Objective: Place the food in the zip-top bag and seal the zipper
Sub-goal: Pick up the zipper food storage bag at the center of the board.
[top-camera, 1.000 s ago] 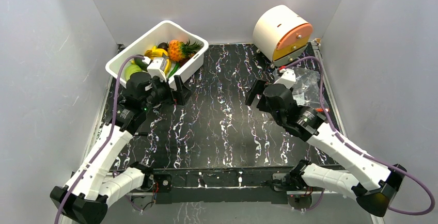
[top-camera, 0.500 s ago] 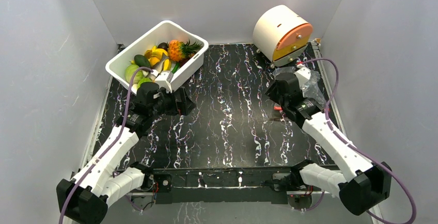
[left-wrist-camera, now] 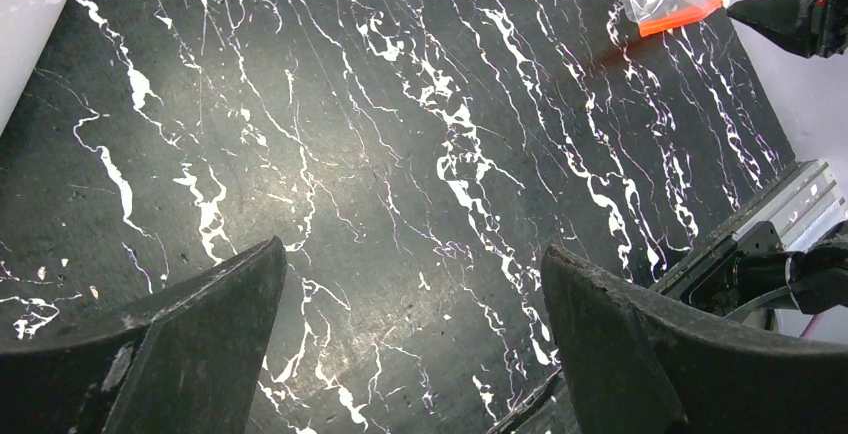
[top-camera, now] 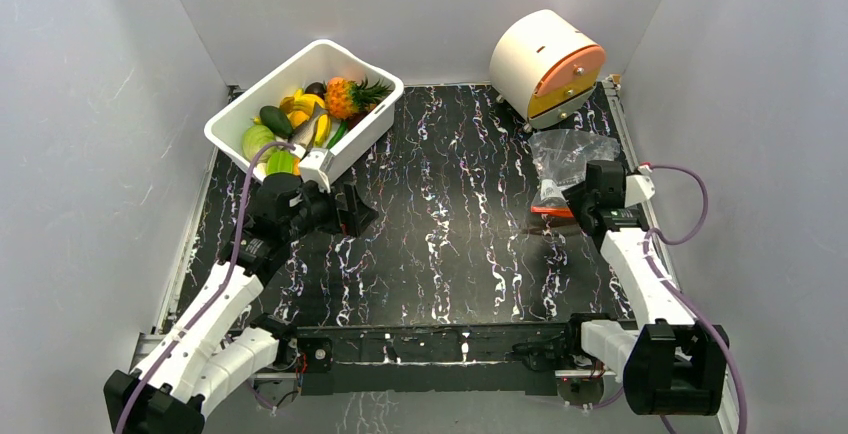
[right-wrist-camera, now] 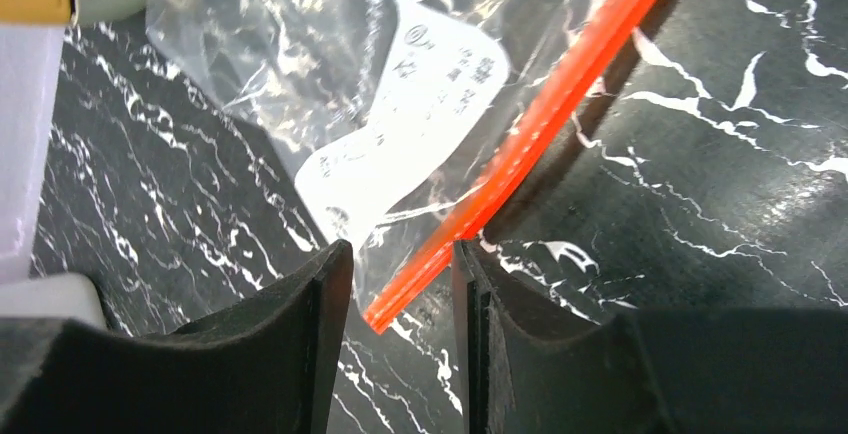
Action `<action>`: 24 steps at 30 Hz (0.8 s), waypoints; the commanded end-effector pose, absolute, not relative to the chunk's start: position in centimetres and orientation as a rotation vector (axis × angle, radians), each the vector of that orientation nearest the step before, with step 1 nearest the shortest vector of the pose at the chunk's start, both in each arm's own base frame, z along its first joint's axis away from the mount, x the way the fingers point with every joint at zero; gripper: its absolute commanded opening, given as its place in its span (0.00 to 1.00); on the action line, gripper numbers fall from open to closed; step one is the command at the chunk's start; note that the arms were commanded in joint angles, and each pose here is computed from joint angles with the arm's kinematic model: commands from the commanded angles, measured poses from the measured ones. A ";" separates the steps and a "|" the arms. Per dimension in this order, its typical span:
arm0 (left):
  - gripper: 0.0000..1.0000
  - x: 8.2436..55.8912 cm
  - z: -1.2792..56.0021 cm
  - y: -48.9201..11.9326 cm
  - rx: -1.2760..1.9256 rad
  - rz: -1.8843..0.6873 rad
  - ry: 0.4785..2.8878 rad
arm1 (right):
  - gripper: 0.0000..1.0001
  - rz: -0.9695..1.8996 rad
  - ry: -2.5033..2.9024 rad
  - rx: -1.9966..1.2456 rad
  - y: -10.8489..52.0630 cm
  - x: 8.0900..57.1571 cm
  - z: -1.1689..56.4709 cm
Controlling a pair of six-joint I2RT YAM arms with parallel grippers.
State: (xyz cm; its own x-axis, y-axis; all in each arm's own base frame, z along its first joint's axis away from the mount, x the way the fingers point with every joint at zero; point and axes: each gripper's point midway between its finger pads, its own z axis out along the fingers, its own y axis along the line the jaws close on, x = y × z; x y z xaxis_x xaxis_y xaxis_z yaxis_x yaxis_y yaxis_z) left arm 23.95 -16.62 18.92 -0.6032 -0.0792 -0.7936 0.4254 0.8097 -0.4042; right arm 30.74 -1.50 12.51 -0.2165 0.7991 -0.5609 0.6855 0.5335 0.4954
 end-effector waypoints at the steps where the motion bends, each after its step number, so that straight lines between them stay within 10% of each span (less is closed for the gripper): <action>1: 0.98 23.7 20.7 -16.9 0.315 -0.749 2.034 | 0.38 0.266 1.802 1.297 -3.1 32.0 13.8; 24: 0.98 23.0 21.2 -17.1 0.361 -0.766 2.012 | 0.37 0.353 1.774 1.431 -3.9 32.7 9.0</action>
State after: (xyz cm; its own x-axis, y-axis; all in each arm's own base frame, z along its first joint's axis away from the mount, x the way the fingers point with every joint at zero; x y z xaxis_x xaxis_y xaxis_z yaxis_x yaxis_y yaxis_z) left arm 23.09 -16.85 20.41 -0.5506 -0.0543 -0.8330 0.4980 0.7796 -0.3799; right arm 31.63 -3.27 8.56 -0.0712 0.9114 -0.4053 0.7131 0.3306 0.6182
